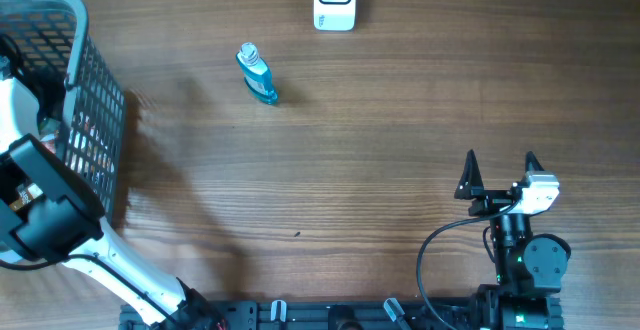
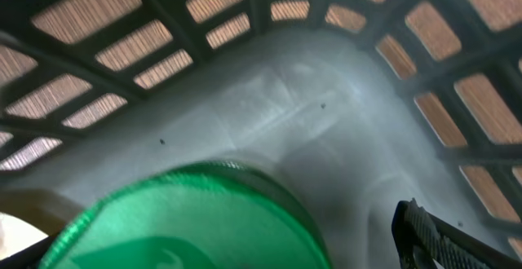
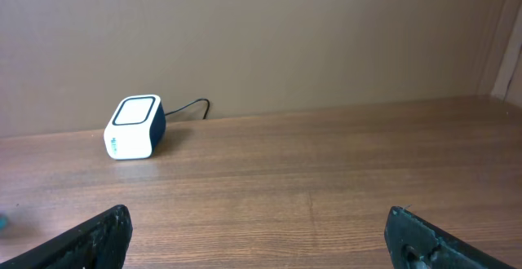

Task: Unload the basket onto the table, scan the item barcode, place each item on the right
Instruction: 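Return the left gripper into the basket above the green jar, then grasp the green-lidded jar with the left gripper and lift it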

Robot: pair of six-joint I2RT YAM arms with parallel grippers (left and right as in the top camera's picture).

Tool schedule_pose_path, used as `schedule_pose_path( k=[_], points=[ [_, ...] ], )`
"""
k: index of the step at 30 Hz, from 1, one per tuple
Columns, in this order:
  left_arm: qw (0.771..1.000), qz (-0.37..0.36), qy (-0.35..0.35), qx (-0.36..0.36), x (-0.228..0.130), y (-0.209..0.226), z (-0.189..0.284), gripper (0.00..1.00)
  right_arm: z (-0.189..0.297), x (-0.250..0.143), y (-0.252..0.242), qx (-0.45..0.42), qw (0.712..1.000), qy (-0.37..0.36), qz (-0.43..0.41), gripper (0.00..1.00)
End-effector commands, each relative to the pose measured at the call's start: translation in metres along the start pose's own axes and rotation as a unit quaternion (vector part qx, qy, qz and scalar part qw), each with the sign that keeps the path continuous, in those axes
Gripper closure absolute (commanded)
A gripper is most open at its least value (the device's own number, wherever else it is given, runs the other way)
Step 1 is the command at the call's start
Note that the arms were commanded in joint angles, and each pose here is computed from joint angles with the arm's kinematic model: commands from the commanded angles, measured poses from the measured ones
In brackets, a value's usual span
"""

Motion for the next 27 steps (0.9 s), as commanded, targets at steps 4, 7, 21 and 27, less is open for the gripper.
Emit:
schedule_pose_path(
  k=[4,7,21,27],
  points=[
    [1.0,0.011,-0.009,0.002,0.008,0.016,-0.007,0.17,0.0,0.0,0.002,0.006,1.0,-0.001,0.005,0.0],
    [1.0,0.018,-0.01,0.006,0.01,0.023,-0.008,0.24,0.0,0.0,0.002,0.006,1.0,-0.001,0.005,0.0],
    [1.0,0.016,0.008,0.011,0.003,0.027,-0.004,0.47,0.0,0.0,0.002,0.006,1.0,-0.001,0.005,0.0],
    [1.0,0.021,-0.013,-0.001,0.016,0.03,0.031,0.46,0.0,0.0,0.002,0.006,1.0,-0.001,0.004,0.0]
  ],
)
Point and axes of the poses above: each gripper's point midway between its finger pads, its own z axis back along the fingers, its own y axis along the line the jaws close on, x = y × z, the point moved 4 cm from there along z, back along the fingers, and after that the axes turned 2 degrees about -z, right-handed, at the moved point
